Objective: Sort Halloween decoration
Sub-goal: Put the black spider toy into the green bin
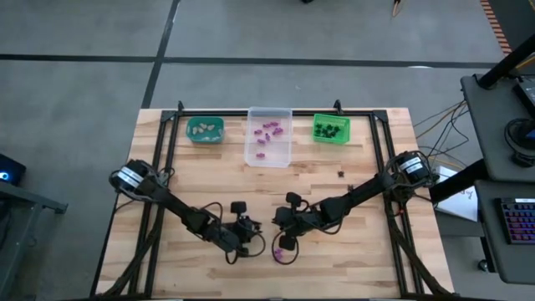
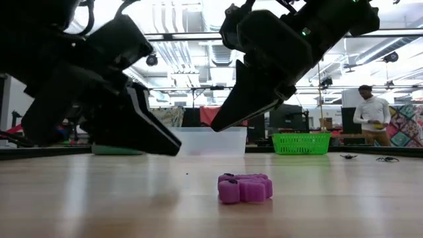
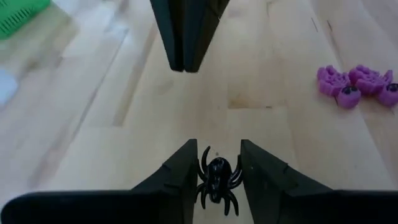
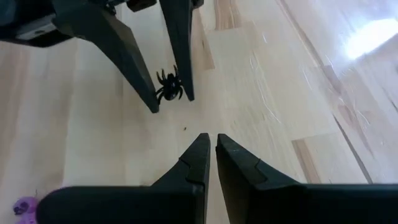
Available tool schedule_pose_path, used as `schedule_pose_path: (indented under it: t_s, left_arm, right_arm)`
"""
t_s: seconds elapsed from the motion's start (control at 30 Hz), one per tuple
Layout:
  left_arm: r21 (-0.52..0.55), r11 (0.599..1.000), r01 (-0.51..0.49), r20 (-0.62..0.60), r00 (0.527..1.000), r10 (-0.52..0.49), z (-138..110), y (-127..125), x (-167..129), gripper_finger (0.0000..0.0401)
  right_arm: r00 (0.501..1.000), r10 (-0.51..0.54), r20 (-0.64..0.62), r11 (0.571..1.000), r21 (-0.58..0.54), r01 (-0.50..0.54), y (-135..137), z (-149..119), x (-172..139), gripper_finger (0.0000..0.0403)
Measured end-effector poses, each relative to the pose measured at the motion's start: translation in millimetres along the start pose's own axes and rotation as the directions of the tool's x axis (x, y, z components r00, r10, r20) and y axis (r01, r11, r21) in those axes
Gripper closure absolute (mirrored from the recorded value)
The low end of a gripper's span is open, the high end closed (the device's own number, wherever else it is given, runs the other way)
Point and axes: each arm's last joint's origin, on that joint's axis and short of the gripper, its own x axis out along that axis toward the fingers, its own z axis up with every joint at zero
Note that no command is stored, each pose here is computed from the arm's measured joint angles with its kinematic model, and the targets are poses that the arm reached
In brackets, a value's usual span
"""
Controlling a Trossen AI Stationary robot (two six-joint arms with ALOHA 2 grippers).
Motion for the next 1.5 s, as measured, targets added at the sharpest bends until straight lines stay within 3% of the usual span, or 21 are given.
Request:
schedule_pose_path:
  t_s: [0.13, 0.3, 0.5, 0.7, 0.97, 1.27, 1.5]
  left_arm:
    - [0.049, 0.998, -0.042, 0.038, 0.998, 0.04, 10.0, 3.4, -6.4, 0.0316]
    - [0.123, 0.991, -0.047, 0.081, 0.996, 0.037, 25.3, 4.9, -14.3, 0.0316]
    - [0.223, 0.974, -0.05, 0.018, 0.999, 0.047, 42.6, -0.6, -16.3, 0.0316]
    - [0.297, 0.954, -0.041, -0.066, 0.996, 0.064, 56.3, -8.0, -18.7, 0.0316]
    - [0.259, 0.965, -0.04, -0.064, 0.996, 0.058, 53.0, -9.4, -19.6, 0.0316]
    - [0.082, 0.995, -0.056, 0.055, 0.997, 0.052, 24.9, -4.9, -21.3, 0.0316]
    - [0.05, 0.992, -0.113, 0.156, 0.982, 0.104, 31.9, -0.6, -21.6, 0.0316]
  right_arm:
    - [1.0, 0.003, 0.014, 0.99, 0.139, -0.005, -0.8, 2.9, 0.1, 0.038]
    - [0.999, 0.015, 0.037, 0.946, 0.322, -0.027, -2.0, 6.6, 0.9, 0.0378]
    - [0.979, 0.166, 0.118, 0.9, 0.387, -0.199, 5.5, 18.0, -0.7, 0.0339]
    - [0.976, 0.175, 0.131, 0.895, 0.392, -0.213, 3.8, 20.4, -0.1, 0.0278]
    - [0.979, 0.168, 0.119, 0.906, 0.372, -0.201, 1.9, 17.4, 1.2, 0.0217]
    - [0.988, 0.147, 0.055, 0.946, 0.284, -0.157, -9.2, -5.5, -3.9, 0.0202]
    - [0.983, 0.165, 0.081, 0.964, 0.197, -0.178, -15.9, -4.3, -35.6, 0.0202]
